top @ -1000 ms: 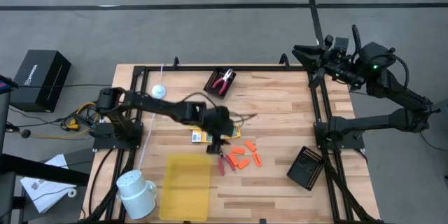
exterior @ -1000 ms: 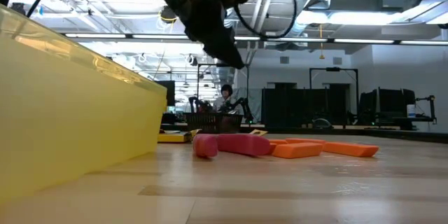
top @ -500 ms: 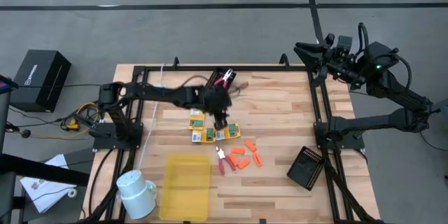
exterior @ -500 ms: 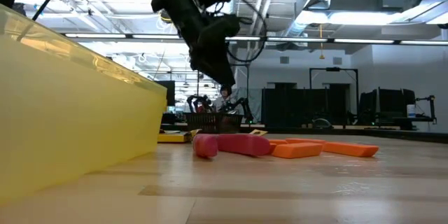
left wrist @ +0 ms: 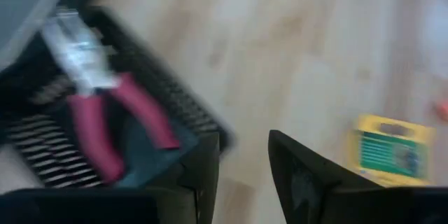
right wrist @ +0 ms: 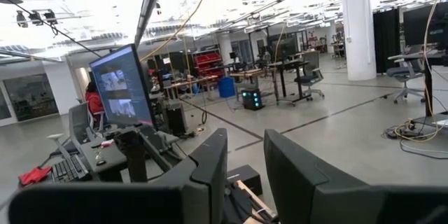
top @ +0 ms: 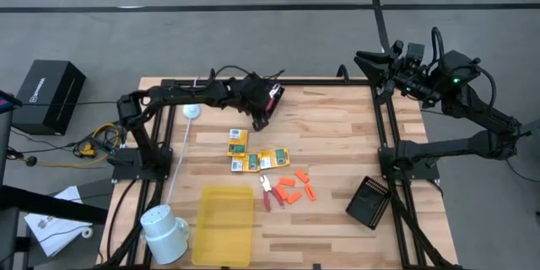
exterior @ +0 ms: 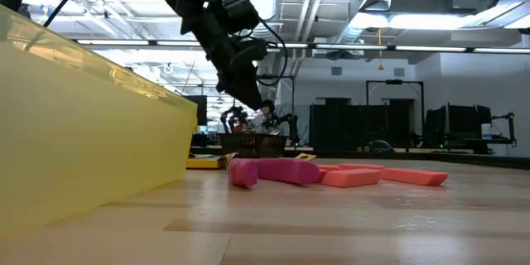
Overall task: Pick & Place School Supplies
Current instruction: Put the red puncher into the top black bin
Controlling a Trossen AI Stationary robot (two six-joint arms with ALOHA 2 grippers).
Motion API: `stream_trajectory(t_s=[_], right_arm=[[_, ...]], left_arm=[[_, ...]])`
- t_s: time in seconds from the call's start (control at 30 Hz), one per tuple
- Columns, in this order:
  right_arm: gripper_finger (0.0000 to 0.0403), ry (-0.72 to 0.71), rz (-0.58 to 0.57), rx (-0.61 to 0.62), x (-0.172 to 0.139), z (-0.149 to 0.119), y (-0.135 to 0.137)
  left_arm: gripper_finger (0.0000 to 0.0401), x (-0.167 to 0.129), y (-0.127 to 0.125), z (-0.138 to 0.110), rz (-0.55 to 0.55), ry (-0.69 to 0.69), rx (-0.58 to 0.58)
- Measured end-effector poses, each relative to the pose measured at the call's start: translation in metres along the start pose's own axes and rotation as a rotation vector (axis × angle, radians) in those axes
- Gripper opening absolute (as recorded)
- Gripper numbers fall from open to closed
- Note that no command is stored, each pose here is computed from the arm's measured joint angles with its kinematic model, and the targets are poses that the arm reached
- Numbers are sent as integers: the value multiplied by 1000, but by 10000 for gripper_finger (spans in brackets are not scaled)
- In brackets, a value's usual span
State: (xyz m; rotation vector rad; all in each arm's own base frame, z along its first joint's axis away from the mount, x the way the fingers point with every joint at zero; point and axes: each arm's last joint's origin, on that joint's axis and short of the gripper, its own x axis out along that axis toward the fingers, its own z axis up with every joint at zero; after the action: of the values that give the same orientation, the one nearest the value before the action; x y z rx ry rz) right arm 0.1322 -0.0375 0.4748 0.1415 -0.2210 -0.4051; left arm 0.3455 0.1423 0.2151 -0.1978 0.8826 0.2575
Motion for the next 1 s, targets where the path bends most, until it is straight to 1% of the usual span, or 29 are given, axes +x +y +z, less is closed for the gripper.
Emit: stream_trajectory(t_s=[0.03,0.1,0.2,0.27,0.37,0.43,0.57,0.67,0.83,0.93,1.0], right_arm=[[88,0,0,0,0,0,0],[88,0,0,-2,0,0,0],[88,0,0,-2,0,0,0],[88,0,0,-2,0,0,0],[88,0,0,-2,0,0,0],[88,0,0,-2,0,0,0],[88,3,-1,-1,1,-1,0],[88,9,-2,-1,5,-2,0],[88,18,11,5,9,-5,3],[88,19,25,10,9,-5,5],[88,20,28,11,10,-5,6]], left_arm=[[116,1,-6,-1,-39,7,28],[116,2,-26,-4,-104,36,129],[119,3,-62,-10,-175,67,310],[123,2,-90,-13,-221,66,403],[130,-1,-125,-20,-280,68,482],[133,-2,-142,-25,-301,70,523],[133,1,-163,-33,-326,79,546],[134,7,-174,-41,-343,99,569],[134,14,-183,-55,-360,159,593],[134,13,-191,-53,-374,130,606],[134,12,-193,-55,-377,140,592]])
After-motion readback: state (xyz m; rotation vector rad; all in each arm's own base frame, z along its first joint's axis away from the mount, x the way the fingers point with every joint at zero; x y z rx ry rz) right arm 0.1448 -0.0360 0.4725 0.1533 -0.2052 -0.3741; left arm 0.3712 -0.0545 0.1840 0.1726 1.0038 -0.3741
